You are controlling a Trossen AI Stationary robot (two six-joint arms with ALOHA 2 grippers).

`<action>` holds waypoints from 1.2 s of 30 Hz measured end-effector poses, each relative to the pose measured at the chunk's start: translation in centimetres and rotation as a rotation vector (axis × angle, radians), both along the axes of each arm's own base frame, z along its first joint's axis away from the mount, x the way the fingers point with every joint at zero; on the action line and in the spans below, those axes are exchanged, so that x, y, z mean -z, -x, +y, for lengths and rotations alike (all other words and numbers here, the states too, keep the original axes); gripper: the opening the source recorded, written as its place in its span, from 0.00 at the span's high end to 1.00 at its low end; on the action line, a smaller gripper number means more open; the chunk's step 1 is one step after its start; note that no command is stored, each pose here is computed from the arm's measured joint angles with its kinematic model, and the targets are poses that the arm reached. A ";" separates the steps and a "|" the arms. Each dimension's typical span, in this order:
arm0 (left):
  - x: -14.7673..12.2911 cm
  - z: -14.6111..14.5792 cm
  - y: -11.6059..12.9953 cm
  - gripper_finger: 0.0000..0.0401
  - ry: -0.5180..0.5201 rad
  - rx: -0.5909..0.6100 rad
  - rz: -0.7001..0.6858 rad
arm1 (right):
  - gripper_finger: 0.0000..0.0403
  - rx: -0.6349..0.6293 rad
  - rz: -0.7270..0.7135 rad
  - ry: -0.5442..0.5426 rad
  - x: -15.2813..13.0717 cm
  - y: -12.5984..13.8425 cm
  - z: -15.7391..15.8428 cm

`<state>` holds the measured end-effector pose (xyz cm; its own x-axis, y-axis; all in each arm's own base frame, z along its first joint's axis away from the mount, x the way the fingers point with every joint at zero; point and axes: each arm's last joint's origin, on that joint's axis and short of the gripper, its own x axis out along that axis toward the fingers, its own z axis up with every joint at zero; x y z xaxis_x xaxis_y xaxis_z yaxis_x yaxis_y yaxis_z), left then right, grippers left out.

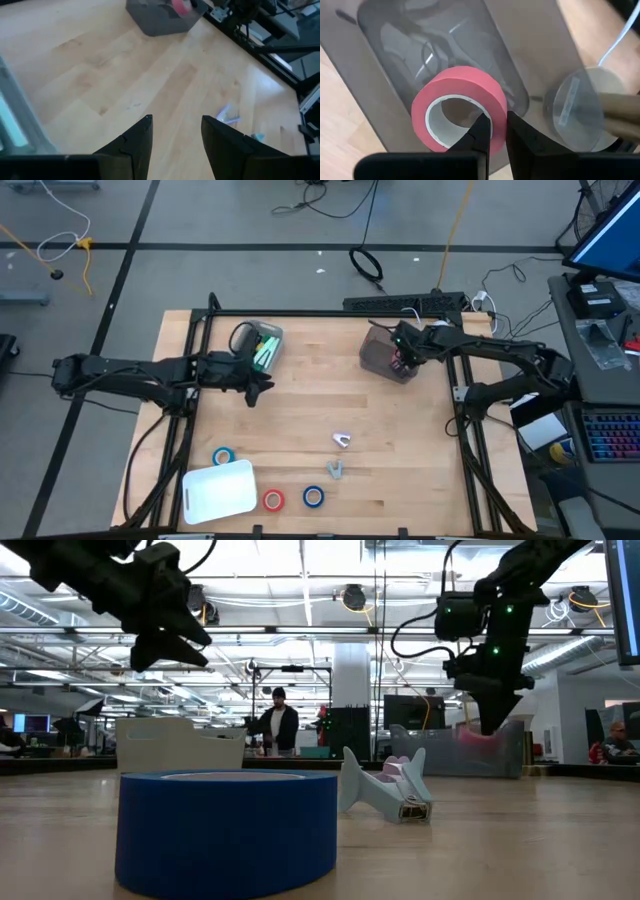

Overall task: Pick and place Stapler, Stapler remover, tape
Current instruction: Put the pink tape into the black bin

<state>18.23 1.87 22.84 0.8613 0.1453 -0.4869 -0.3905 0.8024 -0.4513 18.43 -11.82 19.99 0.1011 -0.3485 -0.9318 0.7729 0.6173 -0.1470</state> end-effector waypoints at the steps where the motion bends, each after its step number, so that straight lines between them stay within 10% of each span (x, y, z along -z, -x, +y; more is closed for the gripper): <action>1: 0.1 0.0 0.2 0.58 -0.003 -0.006 -0.002 | 0.93 -0.003 0.002 -0.014 0.1 0.0 0.1; 36: 0.2 0.9 1.1 0.58 -0.041 0.006 0.013 | 0.88 -0.045 0.010 -0.144 0.3 0.3 0.6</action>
<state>17.14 2.80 22.62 0.8560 0.1603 -0.4916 -0.3913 0.8222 -0.4133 18.10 -11.19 19.65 0.1043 -0.2067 -0.9728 0.7432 0.6662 -0.0618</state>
